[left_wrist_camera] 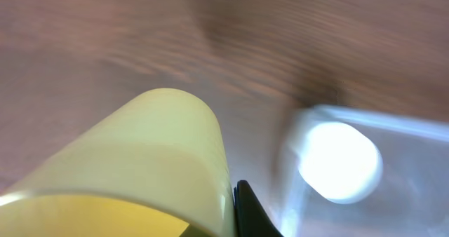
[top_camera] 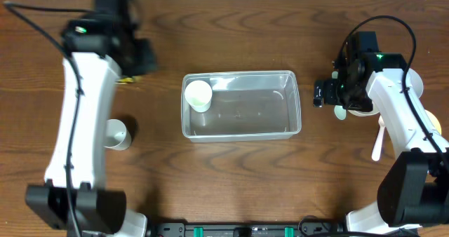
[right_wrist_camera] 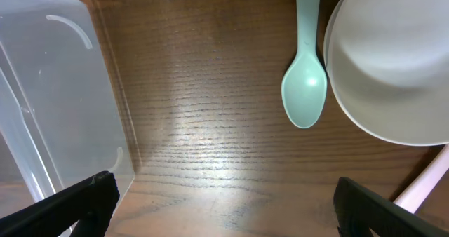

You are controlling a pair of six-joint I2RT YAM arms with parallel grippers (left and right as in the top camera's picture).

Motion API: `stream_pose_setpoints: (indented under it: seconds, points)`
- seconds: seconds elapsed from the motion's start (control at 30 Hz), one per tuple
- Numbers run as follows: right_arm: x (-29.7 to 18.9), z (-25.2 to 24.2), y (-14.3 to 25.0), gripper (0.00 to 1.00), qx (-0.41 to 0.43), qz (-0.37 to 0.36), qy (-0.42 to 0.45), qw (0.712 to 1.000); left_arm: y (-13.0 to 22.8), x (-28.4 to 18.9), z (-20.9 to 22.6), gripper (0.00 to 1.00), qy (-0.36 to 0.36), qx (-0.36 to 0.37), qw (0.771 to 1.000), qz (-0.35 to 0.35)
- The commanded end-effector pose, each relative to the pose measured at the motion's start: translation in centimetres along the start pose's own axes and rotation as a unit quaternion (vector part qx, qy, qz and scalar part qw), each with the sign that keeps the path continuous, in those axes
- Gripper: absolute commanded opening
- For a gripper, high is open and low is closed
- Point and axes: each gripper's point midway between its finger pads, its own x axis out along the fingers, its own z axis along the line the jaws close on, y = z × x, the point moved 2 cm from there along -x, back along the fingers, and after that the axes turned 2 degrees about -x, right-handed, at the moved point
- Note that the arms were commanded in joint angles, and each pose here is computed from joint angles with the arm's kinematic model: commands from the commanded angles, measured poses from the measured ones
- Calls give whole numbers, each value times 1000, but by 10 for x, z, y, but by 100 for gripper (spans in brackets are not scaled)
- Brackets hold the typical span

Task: Pack container
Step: 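Place the yellow cup in the container beside the white cup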

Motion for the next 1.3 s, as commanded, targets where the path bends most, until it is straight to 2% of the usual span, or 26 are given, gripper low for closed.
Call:
stream_pose_setpoints:
  seconds: [0.0,0.17,0.37,0.53,0.8,0.97,1.07,1.1,1.27]
  points:
    - [-3,-1,-4,99,-5,-5,-1,1000,30,-12,-51,6,25,87,996,17]
    - [-3,-1,-3,99,-5,-3,0,1000,82,0,-100,6,33,180,981,70]
    - [-3,-1,-3,99,-5,-3,0,1000,125,39,-110,6,15,214,969,125]
    - [-3,-1,-3,99,-5,-2,0,1000,142,75,-105,6,5,218,965,143]
    - [-3,-1,-1,99,-4,3,0,1000,152,114,-106,8,15,216,968,124]
    - [-3,-2,0,99,-4,4,0,1000,160,121,-101,16,9,217,967,135]
    - [-3,-2,0,99,-4,4,0,1000,161,120,-100,35,8,217,967,136]
    - [-3,-2,0,99,-4,4,0,1000,161,120,-100,38,8,217,967,137]
    - [-3,-2,1,99,-4,6,0,1000,160,119,-100,38,8,217,966,137]
